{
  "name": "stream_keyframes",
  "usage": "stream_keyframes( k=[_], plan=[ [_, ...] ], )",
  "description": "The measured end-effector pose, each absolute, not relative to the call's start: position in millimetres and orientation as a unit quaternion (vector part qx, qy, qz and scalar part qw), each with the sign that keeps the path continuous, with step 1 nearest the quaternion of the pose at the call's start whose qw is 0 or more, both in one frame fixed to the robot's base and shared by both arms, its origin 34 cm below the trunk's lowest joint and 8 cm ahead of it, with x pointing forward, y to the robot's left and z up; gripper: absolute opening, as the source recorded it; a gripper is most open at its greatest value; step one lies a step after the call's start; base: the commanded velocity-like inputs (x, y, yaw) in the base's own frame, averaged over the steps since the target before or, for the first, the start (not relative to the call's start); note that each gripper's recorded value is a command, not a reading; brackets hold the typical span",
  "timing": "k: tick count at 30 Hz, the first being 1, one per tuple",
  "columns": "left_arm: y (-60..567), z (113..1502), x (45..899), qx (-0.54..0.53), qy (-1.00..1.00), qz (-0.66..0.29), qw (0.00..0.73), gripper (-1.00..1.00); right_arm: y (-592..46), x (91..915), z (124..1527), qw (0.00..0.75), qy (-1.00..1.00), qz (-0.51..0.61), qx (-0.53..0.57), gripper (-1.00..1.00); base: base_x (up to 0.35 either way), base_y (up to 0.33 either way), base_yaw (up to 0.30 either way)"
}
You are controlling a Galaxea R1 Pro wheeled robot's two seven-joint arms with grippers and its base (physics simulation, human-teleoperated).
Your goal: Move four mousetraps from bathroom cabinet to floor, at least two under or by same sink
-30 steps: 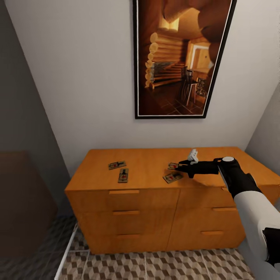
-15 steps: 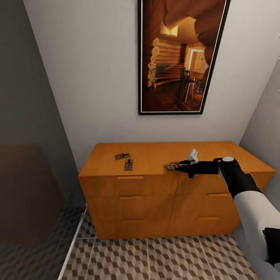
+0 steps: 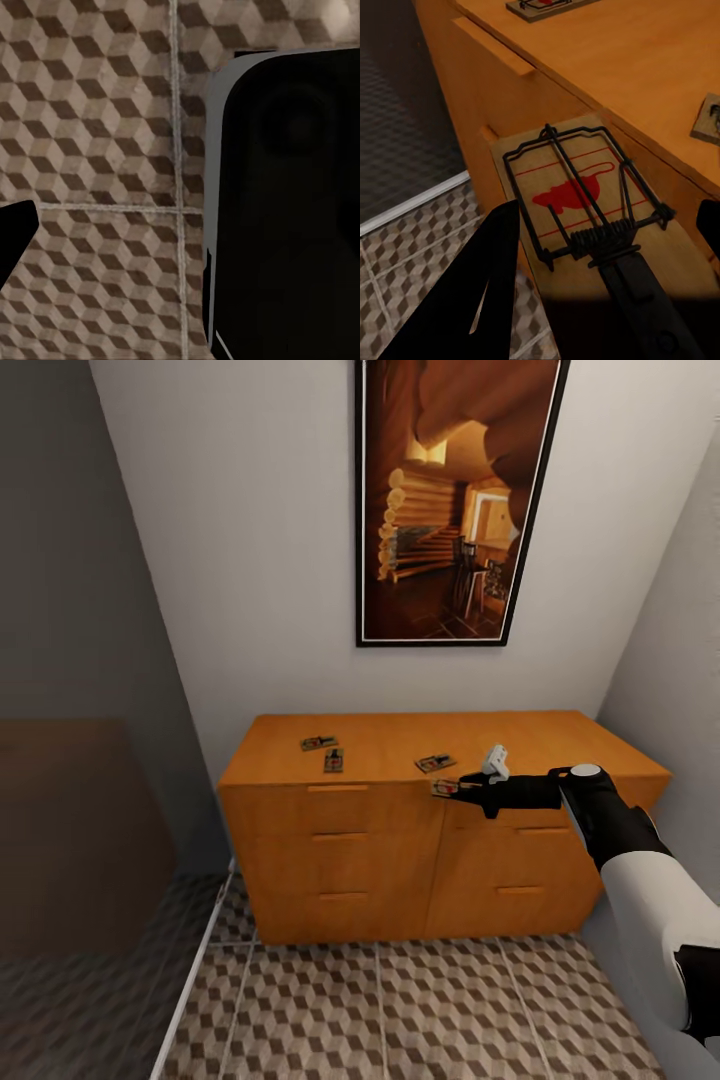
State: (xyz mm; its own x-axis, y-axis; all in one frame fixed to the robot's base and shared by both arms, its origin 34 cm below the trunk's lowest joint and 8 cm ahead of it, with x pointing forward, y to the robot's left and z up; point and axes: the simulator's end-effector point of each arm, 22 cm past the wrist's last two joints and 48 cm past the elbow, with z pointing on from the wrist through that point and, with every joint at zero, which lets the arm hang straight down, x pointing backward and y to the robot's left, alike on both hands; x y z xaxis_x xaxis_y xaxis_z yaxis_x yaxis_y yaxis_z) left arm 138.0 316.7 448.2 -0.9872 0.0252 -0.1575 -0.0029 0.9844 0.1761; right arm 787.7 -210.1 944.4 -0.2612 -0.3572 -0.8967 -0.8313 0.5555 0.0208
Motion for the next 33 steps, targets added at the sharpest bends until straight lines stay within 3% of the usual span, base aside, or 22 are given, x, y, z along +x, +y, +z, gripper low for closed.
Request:
stream_keyframes(
  k=[13,33],
  plan=[
    [318,448,138,0.005,0.993,0.089,0.080,1.00,-211,785,930,0.449,0.761,0.264,-0.387,-1.00,-0.251,0.000,0.000],
    [317,448,139,0.005,0.993,0.089,0.082,1.00,-214,748,801,0.418,0.781,0.276,-0.373,-1.00,-0.018,0.000,0.000]
  ],
)
